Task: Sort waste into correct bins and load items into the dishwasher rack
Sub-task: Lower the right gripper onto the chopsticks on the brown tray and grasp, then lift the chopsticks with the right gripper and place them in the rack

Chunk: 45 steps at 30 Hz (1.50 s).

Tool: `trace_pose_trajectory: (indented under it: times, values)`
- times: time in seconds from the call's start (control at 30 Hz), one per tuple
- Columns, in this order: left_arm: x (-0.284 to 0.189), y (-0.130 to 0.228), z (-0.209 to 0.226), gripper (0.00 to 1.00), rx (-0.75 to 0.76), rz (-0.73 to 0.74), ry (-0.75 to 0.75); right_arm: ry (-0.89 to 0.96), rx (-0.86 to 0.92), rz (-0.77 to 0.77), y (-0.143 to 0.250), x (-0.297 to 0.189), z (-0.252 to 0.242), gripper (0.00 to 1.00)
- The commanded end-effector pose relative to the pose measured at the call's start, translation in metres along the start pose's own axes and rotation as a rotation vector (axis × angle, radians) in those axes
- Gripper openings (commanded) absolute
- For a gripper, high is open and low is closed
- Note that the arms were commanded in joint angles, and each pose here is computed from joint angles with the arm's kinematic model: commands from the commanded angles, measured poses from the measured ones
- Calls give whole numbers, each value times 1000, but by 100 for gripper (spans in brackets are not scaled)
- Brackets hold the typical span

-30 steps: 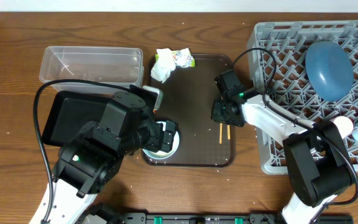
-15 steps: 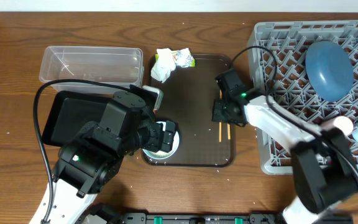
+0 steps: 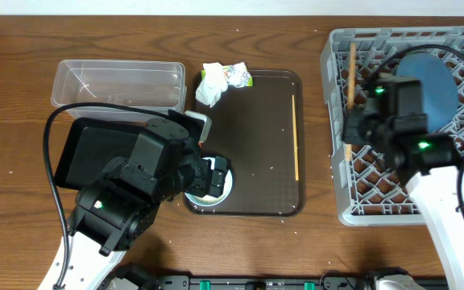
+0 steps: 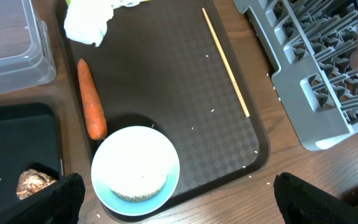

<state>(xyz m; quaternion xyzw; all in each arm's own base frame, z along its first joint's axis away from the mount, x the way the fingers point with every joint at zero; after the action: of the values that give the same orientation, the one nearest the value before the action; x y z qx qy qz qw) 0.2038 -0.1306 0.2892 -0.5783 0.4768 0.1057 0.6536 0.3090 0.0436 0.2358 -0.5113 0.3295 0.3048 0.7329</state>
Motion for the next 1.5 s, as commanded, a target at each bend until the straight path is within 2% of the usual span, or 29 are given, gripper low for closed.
trace_pose_trajectory:
  times: [0.0, 0.27, 0.3, 0.33, 0.37, 0.4, 0.5, 0.73, 0.83, 0.97, 1.03, 1.2, 1.47]
  values:
    - [-4, -4, 2, 98, 12, -16, -18, 55, -79, 50, 0, 16, -22, 1]
    - [-4, -4, 2, 98, 12, -16, -18, 84, -100, 97, -4, 57, -35, 1]
    - [-4, -4, 2, 98, 12, -16, -18, 83, -112, 100, -4, 61, -34, 6]
    - [-4, -4, 2, 98, 12, -16, -18, 80, -123, 103, -3, 63, -33, 21]
    - [-4, -4, 2, 98, 12, -16, -18, 77, -126, 104, -3, 63, -31, 32]
    - [-4, -4, 2, 98, 12, -16, -18, 71, -132, 107, -2, 63, -29, 37]
    - [-4, -4, 2, 98, 12, -16, -18, -7, -155, 109, 2, 54, -10, 45]
    - [-4, -4, 2, 98, 12, -16, -18, -159, -130, 165, 31, 42, 51, 54]
    - [-4, -4, 2, 98, 12, -16, -18, -138, -112, 210, 48, 51, 68, 54]
    - [-4, -4, 2, 98, 12, -16, -18, 8, -25, 232, 65, 78, 69, 53]
    - [-4, -4, 2, 98, 12, -16, -18, 43, 2, 261, 73, 97, 69, 49]
    - [-4, -4, 2, 98, 12, -16, -18, 75, 38, 302, 86, 136, 67, 45]
    - [-4, -4, 2, 98, 12, -16, -18, 115, 34, 350, 101, 163, 60, 39]
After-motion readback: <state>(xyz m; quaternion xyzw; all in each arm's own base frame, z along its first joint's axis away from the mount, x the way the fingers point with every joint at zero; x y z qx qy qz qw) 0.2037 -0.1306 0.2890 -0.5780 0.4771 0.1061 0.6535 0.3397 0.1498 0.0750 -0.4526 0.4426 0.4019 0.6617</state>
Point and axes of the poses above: each gripper's point midway between its finger pads, its own x axis out along the fingers, its own z axis along the line the jaws close on, y = z × x, the point moved 6 cm from there along -x, back along the fingers, and after that the axes turned 11 degrees about x, right-handed, at the moved point
